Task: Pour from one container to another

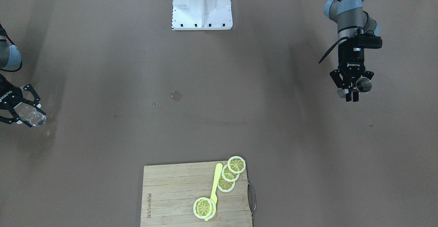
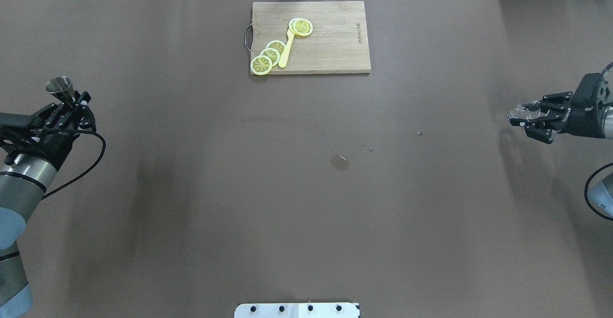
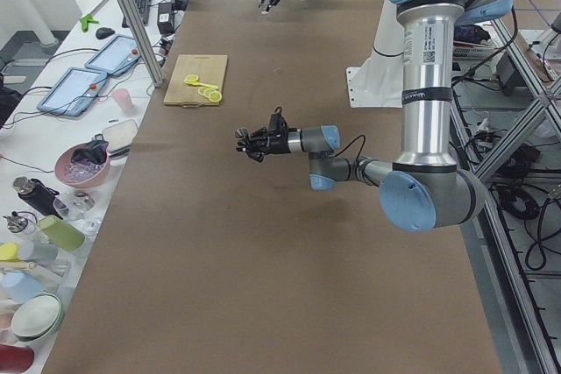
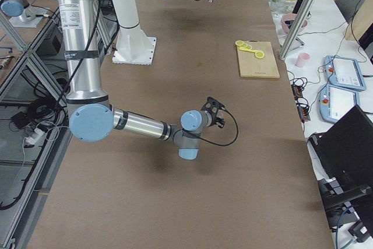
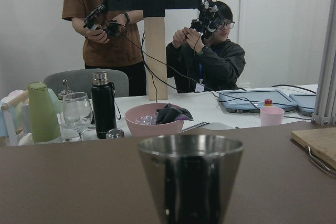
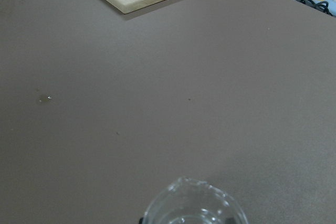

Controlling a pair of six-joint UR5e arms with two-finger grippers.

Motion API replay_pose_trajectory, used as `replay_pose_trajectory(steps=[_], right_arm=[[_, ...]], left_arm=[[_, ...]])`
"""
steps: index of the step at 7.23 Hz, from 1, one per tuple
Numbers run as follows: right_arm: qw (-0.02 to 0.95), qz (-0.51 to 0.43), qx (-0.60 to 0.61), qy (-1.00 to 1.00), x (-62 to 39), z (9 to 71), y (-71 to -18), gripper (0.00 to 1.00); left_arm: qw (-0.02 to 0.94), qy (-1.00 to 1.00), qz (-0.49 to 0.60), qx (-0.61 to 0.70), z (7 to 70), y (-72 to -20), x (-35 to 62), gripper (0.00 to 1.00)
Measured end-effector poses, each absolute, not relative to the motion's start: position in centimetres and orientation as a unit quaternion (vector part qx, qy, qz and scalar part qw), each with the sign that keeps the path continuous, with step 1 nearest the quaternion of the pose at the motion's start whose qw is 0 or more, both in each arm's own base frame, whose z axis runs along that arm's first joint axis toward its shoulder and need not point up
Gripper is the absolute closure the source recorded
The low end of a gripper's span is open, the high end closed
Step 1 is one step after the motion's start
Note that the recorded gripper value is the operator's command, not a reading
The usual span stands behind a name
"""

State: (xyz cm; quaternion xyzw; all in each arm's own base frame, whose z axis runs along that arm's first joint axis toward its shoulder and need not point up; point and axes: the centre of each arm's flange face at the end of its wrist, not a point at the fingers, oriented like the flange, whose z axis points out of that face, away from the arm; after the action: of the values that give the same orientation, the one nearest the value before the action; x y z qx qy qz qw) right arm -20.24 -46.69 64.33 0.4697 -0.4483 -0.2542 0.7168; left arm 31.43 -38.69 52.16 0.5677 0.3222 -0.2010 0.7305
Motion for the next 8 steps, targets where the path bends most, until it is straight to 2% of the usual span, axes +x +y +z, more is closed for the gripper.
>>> replay_pose_trajectory(steps=[4, 8], right_arm=[[0.712, -0.267, 0.463, -0.455, -22.7, 64.3, -46.1, 1.00], [0.712, -0.270, 0.461, -0.456, -23.3, 64.3, -45.9, 1.00]], left_arm=[[0.735, 0.308, -0.218, 0.563, 54.6, -37.2, 32.8, 1.00], [0.737, 0.280, -0.212, 0.578, 57.3, -33.5, 31.9, 1.00]])
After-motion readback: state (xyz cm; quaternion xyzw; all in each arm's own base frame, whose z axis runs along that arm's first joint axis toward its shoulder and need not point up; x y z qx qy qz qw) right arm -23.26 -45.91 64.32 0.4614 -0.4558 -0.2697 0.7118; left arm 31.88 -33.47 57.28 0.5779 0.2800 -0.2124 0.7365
